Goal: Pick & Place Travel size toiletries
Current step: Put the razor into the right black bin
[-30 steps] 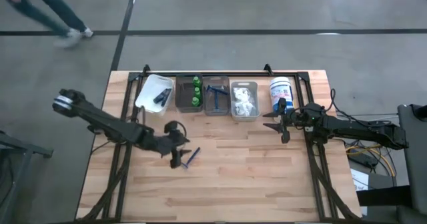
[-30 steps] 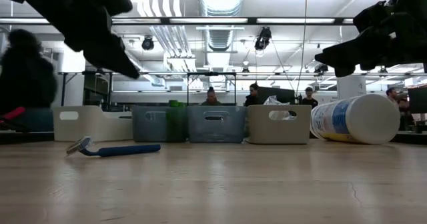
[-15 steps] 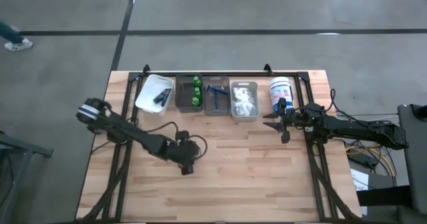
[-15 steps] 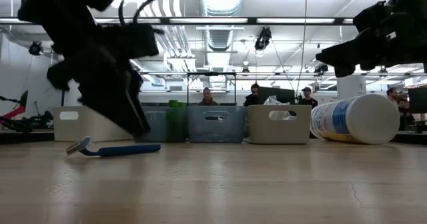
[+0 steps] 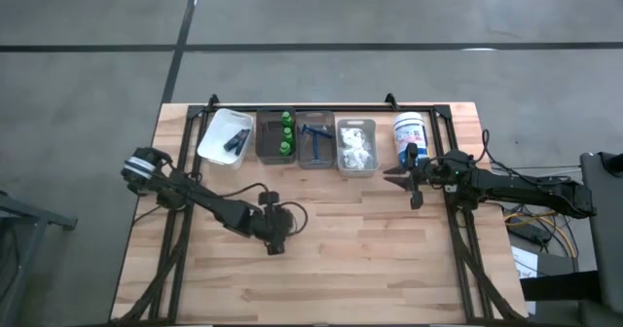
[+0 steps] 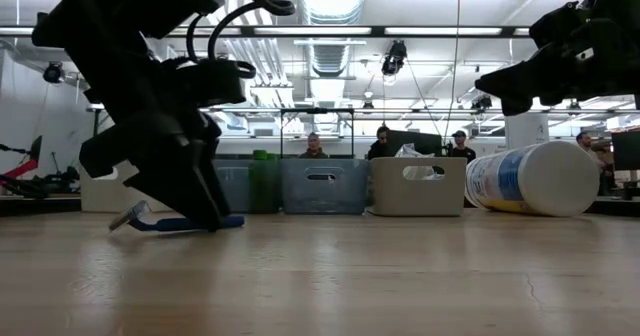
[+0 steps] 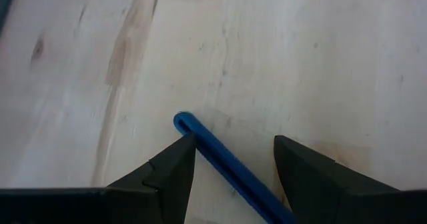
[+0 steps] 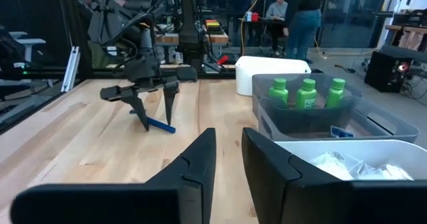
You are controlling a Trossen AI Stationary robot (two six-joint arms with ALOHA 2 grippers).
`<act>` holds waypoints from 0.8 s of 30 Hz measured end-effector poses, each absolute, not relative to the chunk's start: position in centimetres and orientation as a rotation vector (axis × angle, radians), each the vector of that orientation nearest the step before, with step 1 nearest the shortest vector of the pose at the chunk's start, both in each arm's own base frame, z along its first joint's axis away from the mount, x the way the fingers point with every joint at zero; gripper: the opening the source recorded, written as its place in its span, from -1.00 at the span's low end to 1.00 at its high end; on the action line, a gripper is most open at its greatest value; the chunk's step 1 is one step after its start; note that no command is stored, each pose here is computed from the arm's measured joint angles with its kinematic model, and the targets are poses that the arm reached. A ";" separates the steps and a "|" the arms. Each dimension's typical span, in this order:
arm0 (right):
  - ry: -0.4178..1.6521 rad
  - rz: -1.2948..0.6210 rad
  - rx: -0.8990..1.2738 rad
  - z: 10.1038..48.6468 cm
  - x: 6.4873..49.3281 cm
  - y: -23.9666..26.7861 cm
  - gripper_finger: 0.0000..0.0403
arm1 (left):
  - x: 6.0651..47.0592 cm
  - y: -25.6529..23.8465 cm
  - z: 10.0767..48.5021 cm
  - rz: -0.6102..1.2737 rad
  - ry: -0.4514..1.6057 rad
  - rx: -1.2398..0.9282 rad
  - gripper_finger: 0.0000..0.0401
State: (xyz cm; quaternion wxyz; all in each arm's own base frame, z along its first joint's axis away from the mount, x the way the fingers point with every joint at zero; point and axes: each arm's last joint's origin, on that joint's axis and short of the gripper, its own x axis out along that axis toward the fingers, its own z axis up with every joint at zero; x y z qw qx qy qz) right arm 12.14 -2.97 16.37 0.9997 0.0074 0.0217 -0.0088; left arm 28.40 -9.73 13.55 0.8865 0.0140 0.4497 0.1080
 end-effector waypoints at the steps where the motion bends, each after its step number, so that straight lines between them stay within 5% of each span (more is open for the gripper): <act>1: 0.044 -0.017 0.010 16.4 12.1 -3.0 -0.68 | 28.3 -9.7 13.5 0.235 0.935 0.008 0.04; 14: 0.044 -0.017 0.007 16.4 12.1 -3.0 -0.81 | 27.8 -9.8 13.0 0.218 0.962 -0.075 0.03; 24: 0.043 -0.017 0.011 16.4 12.1 -3.0 -0.71 | 27.7 -9.8 12.9 0.299 0.954 -0.213 0.03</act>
